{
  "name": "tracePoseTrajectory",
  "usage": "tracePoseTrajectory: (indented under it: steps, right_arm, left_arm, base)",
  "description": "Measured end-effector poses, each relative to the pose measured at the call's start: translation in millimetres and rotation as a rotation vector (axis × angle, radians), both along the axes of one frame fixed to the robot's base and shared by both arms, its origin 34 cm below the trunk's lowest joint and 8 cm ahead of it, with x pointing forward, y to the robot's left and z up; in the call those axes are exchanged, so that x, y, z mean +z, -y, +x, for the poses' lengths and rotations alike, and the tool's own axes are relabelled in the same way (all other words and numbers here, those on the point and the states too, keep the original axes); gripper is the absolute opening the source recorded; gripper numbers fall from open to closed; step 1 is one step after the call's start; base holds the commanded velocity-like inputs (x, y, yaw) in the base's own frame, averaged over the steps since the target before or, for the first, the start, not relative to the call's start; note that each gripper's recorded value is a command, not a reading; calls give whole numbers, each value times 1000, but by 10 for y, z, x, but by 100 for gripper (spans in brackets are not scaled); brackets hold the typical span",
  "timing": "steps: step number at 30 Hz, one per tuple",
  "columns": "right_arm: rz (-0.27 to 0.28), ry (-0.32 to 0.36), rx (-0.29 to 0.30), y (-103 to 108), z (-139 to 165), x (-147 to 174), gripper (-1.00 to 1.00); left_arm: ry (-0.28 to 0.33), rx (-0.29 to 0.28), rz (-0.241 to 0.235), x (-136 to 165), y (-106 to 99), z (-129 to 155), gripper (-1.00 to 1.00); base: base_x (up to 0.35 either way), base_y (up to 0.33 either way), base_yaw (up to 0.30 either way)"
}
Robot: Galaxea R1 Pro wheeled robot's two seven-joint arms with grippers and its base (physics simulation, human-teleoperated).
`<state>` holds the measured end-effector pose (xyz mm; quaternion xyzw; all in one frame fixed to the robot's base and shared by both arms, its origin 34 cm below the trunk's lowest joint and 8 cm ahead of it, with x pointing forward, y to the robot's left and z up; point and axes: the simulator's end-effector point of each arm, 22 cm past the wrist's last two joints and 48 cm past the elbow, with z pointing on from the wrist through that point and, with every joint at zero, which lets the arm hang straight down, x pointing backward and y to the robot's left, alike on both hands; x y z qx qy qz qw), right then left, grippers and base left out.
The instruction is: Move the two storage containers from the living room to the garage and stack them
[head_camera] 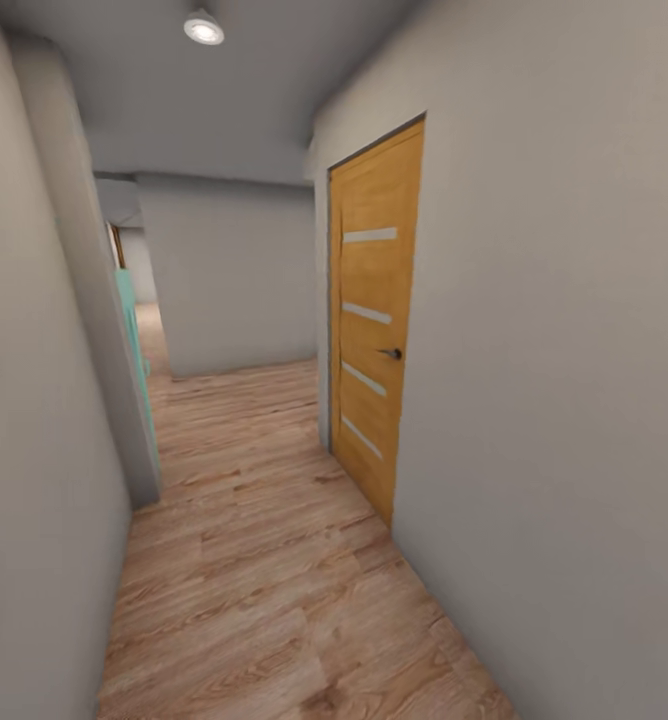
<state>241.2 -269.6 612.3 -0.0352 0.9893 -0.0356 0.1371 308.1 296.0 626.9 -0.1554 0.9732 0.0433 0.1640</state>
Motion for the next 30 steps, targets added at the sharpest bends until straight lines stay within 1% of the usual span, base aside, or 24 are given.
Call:
tracePoseTrajectory:
  steps: [30]
  right_arm:
    - [1, 0, -1, -8, 0, 0, 100]
  left_arm:
    - [0, 0, 0, 0, 0, 0, 100]
  base:
    - [214, -1, 300]
